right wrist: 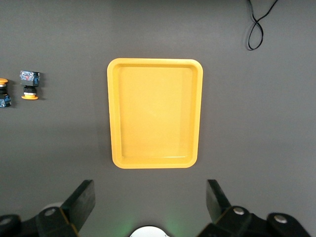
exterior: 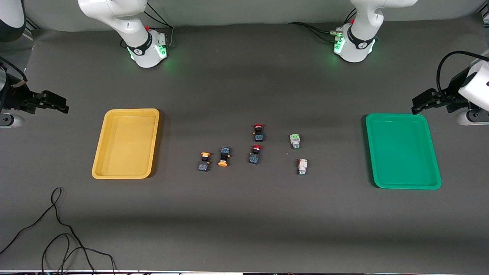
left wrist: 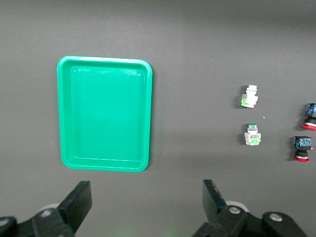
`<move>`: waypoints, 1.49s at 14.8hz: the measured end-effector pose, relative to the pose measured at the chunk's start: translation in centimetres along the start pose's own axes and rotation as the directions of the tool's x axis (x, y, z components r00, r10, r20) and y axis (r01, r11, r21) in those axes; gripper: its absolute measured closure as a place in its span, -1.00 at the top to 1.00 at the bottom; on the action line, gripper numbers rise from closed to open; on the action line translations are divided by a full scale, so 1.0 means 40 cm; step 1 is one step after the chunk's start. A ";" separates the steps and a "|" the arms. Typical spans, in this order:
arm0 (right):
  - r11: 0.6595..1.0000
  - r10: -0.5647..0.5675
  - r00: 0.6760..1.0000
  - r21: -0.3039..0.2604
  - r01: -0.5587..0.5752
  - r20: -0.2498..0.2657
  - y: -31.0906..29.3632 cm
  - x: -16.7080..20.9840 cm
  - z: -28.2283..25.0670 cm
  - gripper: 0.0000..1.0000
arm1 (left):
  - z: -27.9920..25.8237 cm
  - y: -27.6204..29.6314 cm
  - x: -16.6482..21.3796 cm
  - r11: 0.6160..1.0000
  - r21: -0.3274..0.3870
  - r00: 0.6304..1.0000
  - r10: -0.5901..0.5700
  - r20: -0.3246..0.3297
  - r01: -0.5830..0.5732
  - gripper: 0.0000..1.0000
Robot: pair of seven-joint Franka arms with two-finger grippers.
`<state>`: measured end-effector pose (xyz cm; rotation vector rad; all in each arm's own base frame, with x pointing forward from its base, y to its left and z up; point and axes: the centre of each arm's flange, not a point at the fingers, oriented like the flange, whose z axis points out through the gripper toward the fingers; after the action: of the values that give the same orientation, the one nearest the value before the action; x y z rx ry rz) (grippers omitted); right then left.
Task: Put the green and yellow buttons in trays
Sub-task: 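Reach the left gripper toward the white green-cap buttons while the right gripper starts moving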
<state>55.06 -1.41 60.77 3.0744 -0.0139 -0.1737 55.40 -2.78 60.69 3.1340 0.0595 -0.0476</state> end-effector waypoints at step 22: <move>1.000 0.002 1.000 0.000 -0.002 -0.001 0.002 0.003 -0.001 1.00 | 0.134 0.162 -0.004 0.999 -0.009 0.998 0.031 0.053 -0.031 0.98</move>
<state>55.20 -1.50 60.81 3.0741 -0.0169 -0.1720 55.30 -9.28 55.38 3.1220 0.0108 -0.1307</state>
